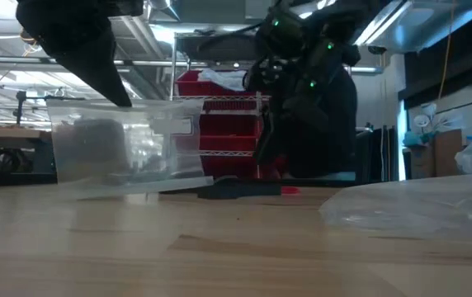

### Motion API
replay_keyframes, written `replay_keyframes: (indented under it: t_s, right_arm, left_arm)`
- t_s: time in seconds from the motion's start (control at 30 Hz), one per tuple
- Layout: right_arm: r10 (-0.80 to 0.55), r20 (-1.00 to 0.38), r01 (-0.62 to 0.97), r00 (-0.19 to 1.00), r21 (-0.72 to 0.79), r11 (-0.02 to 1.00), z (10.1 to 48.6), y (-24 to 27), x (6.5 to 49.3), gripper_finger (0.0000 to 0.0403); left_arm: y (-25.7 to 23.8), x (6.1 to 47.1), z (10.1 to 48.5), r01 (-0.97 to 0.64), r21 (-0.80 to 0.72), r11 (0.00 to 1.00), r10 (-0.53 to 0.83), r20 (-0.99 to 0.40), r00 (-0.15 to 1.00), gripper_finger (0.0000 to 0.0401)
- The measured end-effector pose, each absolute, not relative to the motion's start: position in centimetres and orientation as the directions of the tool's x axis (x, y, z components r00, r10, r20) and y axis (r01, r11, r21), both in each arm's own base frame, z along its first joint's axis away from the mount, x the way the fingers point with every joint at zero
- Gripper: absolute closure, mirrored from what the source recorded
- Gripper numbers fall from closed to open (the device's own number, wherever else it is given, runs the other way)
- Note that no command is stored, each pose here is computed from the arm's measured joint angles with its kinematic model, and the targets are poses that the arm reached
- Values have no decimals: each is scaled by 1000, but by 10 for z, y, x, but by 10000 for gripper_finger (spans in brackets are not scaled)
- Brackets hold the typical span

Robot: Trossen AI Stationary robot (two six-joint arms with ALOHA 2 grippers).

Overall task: Sort rubber bands
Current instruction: Put the black rubber band into the transparent zip bag

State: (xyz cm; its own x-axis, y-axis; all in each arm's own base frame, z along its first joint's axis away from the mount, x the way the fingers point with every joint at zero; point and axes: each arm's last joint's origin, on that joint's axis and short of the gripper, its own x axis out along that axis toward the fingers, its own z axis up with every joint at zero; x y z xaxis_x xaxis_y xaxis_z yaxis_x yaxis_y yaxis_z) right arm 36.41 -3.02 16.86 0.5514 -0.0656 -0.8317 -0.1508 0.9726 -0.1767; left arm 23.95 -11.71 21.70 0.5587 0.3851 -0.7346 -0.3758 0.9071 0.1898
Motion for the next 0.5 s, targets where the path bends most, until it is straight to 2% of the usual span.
replay_keyframes:
  t_s: [0.2, 0.37, 0.5]
  right_arm:
    - [13, -826, -181, 563, -109, 977, 164, -29, 387, 160]
    - [37, -841, -329, 540, -170, 929, 154, -23, 397, 109]
    - [60, -850, -447, 523, -213, 869, 148, -20, 398, 98]
  left_arm:
    - [-115, 240, 216, -351, 161, 922, 339, -773, 536, 401]
    - [-112, 241, 216, -347, 179, 921, 349, -776, 525, 401]
    - [-110, 239, 214, -342, 203, 918, 361, -785, 503, 401]
